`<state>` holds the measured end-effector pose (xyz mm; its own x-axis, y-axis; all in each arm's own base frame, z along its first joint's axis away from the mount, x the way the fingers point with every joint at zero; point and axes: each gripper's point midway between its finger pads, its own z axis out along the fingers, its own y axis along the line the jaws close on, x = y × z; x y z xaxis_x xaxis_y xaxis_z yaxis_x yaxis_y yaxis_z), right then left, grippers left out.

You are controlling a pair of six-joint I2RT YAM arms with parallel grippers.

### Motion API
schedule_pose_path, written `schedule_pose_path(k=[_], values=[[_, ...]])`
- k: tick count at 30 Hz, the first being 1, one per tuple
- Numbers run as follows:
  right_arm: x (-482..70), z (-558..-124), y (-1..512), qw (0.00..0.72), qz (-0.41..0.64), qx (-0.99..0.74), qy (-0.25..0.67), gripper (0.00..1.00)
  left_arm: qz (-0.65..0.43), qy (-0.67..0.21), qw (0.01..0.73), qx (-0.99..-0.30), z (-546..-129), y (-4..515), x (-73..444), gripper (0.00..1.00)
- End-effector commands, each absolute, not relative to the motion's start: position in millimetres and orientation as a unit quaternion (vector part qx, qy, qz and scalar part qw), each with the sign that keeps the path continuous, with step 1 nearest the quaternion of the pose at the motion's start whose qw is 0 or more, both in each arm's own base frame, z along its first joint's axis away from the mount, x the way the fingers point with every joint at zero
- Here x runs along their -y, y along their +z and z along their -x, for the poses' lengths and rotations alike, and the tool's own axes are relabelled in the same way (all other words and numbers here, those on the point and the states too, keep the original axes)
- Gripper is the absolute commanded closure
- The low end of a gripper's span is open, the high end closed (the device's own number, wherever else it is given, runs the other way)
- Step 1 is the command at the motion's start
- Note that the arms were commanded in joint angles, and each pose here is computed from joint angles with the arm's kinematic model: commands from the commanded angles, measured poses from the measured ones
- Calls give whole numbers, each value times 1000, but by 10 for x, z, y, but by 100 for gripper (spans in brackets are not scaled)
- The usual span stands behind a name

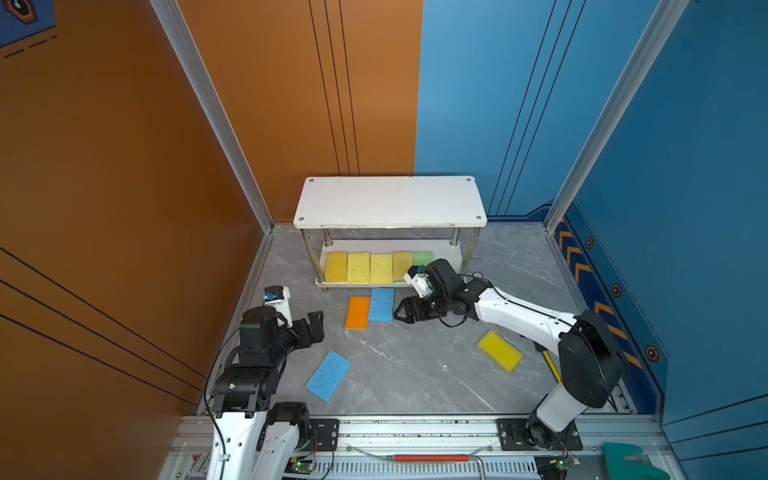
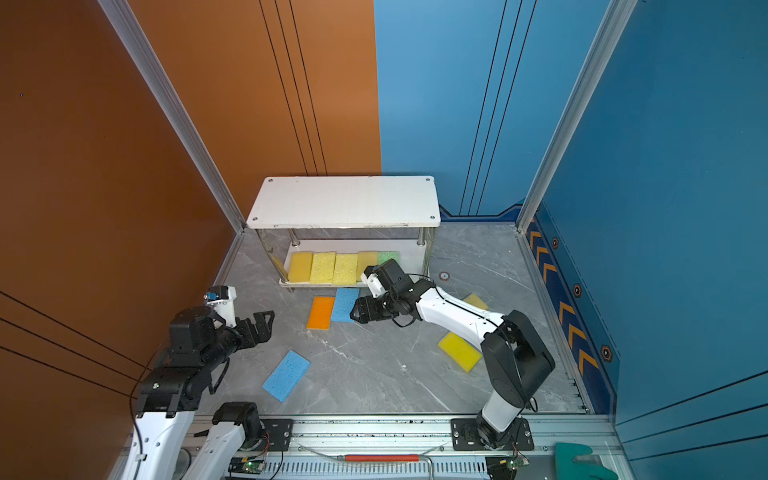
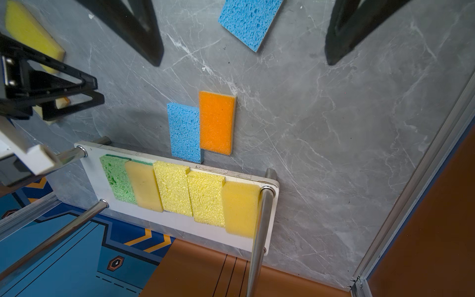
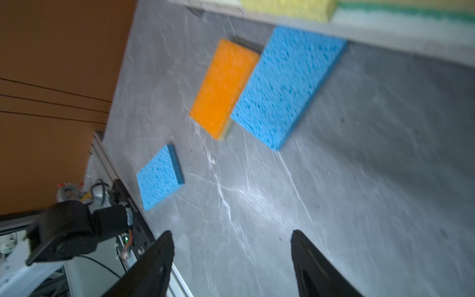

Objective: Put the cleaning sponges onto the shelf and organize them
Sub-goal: 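Move the right gripper over the bright yellow sponge and grasp it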

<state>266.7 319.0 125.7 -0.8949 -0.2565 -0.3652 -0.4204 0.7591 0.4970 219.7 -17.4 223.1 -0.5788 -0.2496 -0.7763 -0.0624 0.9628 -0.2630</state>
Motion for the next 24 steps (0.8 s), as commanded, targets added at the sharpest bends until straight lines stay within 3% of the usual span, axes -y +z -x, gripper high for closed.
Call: schedule_pose_path(k=[1, 7, 15, 24], values=[[-2183, -2262, 890, 69, 152, -983, 76, 25, 76, -110, 445, -885, -2194, 2188, 217, 2], [-1392, -2287, 899, 99, 28, -995, -4, 18, 72, -115, 443, -886, -2195, 2180, 244, 2], [-913, -2375, 792, 87, 3, -990, -107, 16, 71, -115, 447, -884, -2188, 2200, 245, 2], [-877, -2355, 506, 47, 37, -987, -148, 27, 71, -116, 445, -885, -2193, 2191, 249, 2]])
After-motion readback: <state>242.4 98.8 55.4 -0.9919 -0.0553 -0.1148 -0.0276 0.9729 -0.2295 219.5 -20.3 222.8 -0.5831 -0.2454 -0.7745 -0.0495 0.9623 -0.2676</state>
